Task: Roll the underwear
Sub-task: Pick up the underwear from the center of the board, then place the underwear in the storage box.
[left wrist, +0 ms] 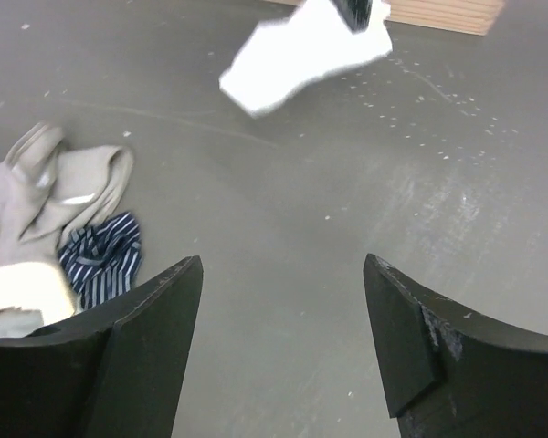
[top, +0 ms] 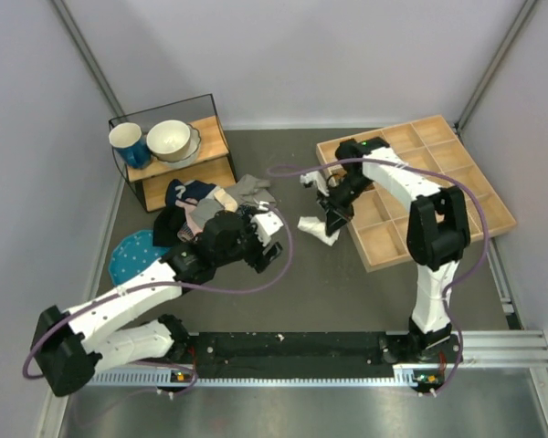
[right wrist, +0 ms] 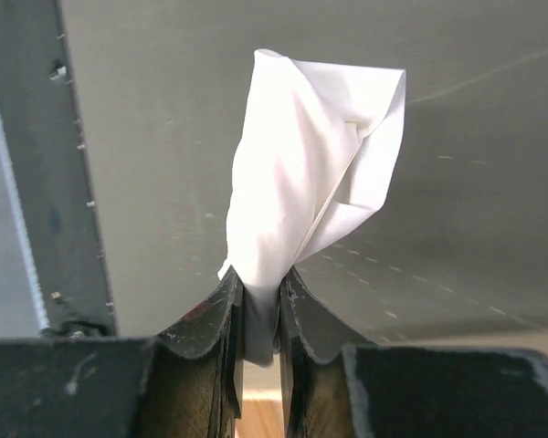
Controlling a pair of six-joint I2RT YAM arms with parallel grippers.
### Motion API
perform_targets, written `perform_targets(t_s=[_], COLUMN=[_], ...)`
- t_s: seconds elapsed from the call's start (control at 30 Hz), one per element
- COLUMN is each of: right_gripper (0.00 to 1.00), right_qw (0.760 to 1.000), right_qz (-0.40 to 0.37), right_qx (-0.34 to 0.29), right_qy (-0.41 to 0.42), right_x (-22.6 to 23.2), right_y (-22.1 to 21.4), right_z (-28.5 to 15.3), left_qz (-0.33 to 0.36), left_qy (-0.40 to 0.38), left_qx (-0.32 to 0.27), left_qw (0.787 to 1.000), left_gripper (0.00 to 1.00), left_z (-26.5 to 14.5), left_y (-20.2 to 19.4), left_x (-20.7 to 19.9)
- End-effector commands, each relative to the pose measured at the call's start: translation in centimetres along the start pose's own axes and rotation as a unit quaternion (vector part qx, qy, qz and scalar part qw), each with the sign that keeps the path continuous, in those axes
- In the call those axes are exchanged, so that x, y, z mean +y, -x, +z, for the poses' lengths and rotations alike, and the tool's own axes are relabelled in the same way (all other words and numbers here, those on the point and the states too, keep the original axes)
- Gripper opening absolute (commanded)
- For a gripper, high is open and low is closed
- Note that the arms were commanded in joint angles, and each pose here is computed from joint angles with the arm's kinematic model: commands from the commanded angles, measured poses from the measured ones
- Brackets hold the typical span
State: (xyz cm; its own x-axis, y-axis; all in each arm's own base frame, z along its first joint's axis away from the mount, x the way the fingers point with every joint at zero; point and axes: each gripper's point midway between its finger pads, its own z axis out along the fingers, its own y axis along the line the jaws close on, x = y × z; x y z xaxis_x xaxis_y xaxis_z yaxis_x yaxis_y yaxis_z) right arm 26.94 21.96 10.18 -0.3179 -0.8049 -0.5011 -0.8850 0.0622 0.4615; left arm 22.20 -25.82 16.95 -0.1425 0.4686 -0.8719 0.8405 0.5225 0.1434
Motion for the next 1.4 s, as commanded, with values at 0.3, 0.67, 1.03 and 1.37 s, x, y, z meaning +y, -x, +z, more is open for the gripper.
perform_targets(t_s=[0.3,0.67,1.03,1.37], right_gripper=[0.0,0.0,0.19,0.64], right_qw=[0.981,0.982,0.983,0.977], right_qz=[0.02,0.057,0.076,0.061], right_qx=[0.075,0.122,0.106,0.101], right_qy=[-0.181,-0.13,-0.133,-0.178], right_x=[-5.4,-8.2,-10.7,-9.6], right_y=[-4.9,-10.8,-11.8,-9.9], right_z=[-13.3,-9.3,-6.6,-10.0], left_qz=[-0.032,-0.026,-0.03,-0.031], left_qy=[0.017,0.026,0.028,0.034], left_qx=[0.018,0.049,0.057,0.058], left_qw=[0.999,0.998,0.998,0.997], left_gripper=[0.99,0.99,0.99,0.99], left_z=[-5.4,-4.8,-4.6,-4.8], left_y=[-0.5,-2.4,-2.8,-2.9], left_x=[1.9,2.2,2.3,2.5])
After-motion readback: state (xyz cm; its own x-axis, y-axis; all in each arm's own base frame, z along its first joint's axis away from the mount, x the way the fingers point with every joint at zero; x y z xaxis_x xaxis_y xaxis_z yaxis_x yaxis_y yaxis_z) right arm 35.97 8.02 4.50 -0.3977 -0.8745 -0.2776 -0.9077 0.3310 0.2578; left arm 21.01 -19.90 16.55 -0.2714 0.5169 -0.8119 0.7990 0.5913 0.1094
